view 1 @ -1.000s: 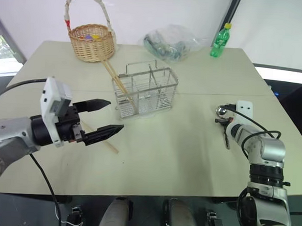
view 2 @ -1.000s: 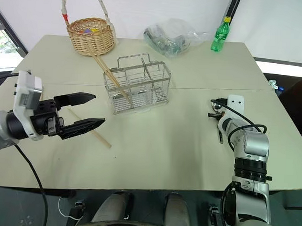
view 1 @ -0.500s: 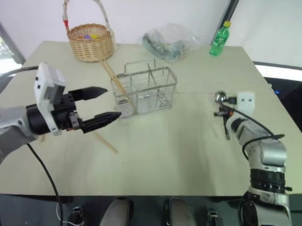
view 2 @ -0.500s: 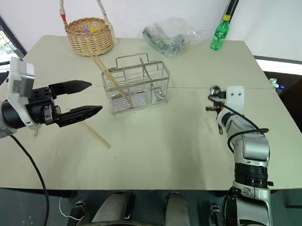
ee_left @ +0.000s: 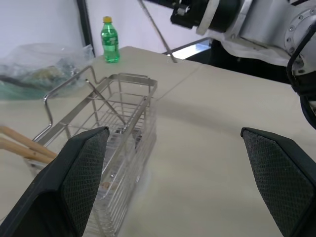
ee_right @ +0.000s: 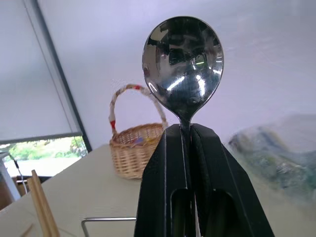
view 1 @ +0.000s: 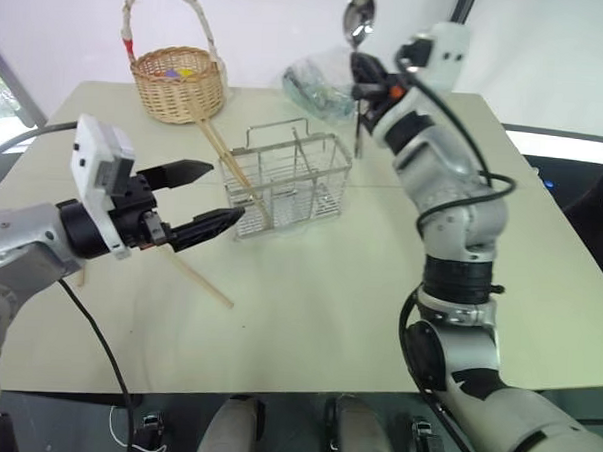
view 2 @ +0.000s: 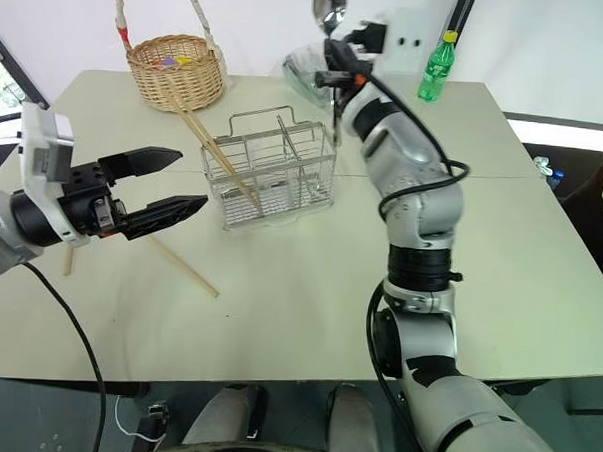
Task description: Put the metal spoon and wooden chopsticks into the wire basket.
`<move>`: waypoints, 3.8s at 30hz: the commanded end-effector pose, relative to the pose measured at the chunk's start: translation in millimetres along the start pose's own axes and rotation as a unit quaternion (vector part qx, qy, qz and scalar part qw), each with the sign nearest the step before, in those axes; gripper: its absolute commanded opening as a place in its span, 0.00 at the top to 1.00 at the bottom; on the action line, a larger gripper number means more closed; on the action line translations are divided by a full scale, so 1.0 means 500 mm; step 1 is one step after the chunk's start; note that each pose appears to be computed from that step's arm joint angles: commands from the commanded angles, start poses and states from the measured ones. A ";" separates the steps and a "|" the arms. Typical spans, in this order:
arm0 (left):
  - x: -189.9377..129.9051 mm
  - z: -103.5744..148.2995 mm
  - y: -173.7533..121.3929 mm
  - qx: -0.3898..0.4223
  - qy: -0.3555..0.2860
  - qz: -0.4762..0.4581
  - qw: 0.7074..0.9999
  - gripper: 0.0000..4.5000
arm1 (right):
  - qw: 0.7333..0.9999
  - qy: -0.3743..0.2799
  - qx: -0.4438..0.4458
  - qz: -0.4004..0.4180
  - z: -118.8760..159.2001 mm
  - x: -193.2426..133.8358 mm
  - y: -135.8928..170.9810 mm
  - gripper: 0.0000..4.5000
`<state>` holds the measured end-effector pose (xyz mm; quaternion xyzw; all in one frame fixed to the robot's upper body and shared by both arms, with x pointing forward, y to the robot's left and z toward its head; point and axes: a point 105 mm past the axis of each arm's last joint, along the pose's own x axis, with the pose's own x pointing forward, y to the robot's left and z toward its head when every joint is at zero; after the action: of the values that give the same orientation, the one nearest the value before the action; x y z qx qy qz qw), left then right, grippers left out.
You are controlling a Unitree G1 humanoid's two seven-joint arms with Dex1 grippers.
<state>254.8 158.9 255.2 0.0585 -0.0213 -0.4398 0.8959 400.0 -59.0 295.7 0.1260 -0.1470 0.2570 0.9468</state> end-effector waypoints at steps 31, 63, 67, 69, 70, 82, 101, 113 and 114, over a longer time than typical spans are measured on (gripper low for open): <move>-0.030 0.051 0.001 0.033 -0.024 0.049 0.998 0.00 | 0.998 -0.066 -0.011 0.003 -0.081 0.044 -0.020 0.34; -0.245 -0.130 0.339 -0.108 0.129 0.540 0.825 0.00 | 0.867 0.227 -0.160 0.415 -0.019 -0.363 0.039 0.01; -0.231 -0.166 0.367 -0.137 0.159 0.543 0.813 0.00 | 0.878 0.203 -0.138 0.411 -0.003 -0.352 0.057 0.01; -0.229 -0.187 0.377 -0.146 0.182 0.542 0.808 0.00 | 0.873 0.207 -0.136 0.421 -0.006 -0.358 0.069 0.01; -0.230 -0.201 0.386 -0.151 0.195 0.545 0.801 0.00 | 0.869 0.212 -0.134 0.427 -0.011 -0.365 0.076 0.01; -0.191 -0.324 0.440 -0.193 0.261 0.533 0.781 0.00 | 0.886 0.217 -0.130 0.388 -0.035 -0.380 0.075 0.01; -0.166 -0.338 0.448 -0.227 0.251 0.548 0.765 0.98 | 0.911 0.201 -0.130 0.336 -0.030 -0.366 0.057 0.00; -0.071 -0.016 0.502 -0.188 -0.111 0.495 0.841 0.98 | 0.916 0.215 -0.137 0.310 -0.027 -0.368 0.031 0.00; -0.064 0.032 0.493 -0.210 -0.170 0.471 0.840 0.98 | 0.917 0.214 -0.135 0.307 -0.027 -0.367 0.032 0.00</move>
<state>436.2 335.5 235.8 -0.1709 0.0041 0.0711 0.9827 244.8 -122.5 213.1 -0.1062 0.0122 0.5393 0.8353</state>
